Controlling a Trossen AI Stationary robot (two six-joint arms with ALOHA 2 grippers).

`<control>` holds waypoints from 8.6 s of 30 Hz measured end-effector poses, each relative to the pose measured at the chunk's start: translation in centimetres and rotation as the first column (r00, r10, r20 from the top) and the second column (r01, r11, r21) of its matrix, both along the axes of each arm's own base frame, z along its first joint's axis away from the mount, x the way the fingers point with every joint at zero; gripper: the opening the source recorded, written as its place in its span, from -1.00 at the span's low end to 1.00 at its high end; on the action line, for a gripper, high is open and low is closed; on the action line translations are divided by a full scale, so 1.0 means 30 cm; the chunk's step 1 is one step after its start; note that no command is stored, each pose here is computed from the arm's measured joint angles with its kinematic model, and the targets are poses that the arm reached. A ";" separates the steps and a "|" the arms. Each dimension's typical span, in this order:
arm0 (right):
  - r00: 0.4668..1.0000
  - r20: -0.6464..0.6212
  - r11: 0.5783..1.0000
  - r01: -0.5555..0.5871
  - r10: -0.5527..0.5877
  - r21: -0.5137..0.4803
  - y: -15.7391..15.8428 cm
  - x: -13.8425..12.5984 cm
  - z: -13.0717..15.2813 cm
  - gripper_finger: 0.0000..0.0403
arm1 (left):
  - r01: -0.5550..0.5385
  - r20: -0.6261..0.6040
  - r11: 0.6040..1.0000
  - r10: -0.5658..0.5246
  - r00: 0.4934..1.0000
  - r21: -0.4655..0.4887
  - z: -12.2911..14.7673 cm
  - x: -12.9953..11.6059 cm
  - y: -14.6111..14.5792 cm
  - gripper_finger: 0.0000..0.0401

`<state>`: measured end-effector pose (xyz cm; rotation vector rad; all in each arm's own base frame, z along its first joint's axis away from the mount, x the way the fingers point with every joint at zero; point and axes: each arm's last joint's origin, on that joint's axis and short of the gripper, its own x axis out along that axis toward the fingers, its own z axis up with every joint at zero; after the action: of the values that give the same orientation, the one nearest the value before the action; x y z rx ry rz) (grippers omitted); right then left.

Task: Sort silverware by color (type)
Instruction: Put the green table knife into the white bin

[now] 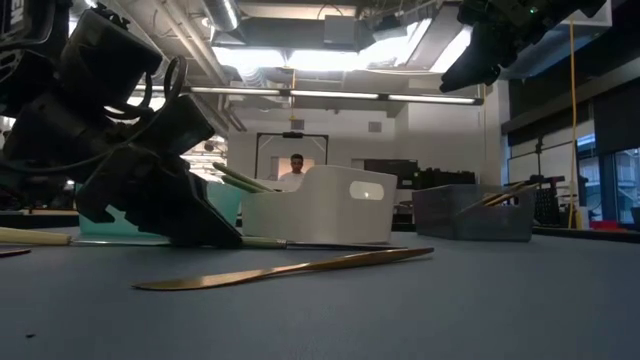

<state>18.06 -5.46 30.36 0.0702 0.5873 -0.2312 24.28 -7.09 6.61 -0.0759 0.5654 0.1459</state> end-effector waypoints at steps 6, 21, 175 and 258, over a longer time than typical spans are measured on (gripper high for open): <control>1.000 0.000 1.000 0.000 0.000 0.000 0.000 0.000 0.000 -0.17 | 0.028 0.046 0.999 -0.026 0.999 -0.032 0.029 0.005 -0.005 -0.69; 1.000 0.000 1.000 0.000 0.000 0.000 0.000 0.000 0.000 -0.17 | 0.112 0.251 0.988 -0.083 0.964 -0.104 0.195 0.011 -0.015 -0.69; 1.000 0.001 1.000 0.000 0.000 0.000 0.000 0.000 0.000 -0.17 | -0.013 0.200 0.999 0.023 0.979 -0.050 0.112 -0.263 0.166 -0.28; 1.000 0.001 1.000 0.000 0.000 0.000 0.000 0.000 0.000 -0.17 | -0.039 -0.033 0.999 0.038 0.999 -0.034 -0.015 -0.194 0.143 -0.82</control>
<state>18.06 -5.46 30.37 0.0701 0.5866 -0.2314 18.48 -2.79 6.15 -0.1179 0.5995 0.1750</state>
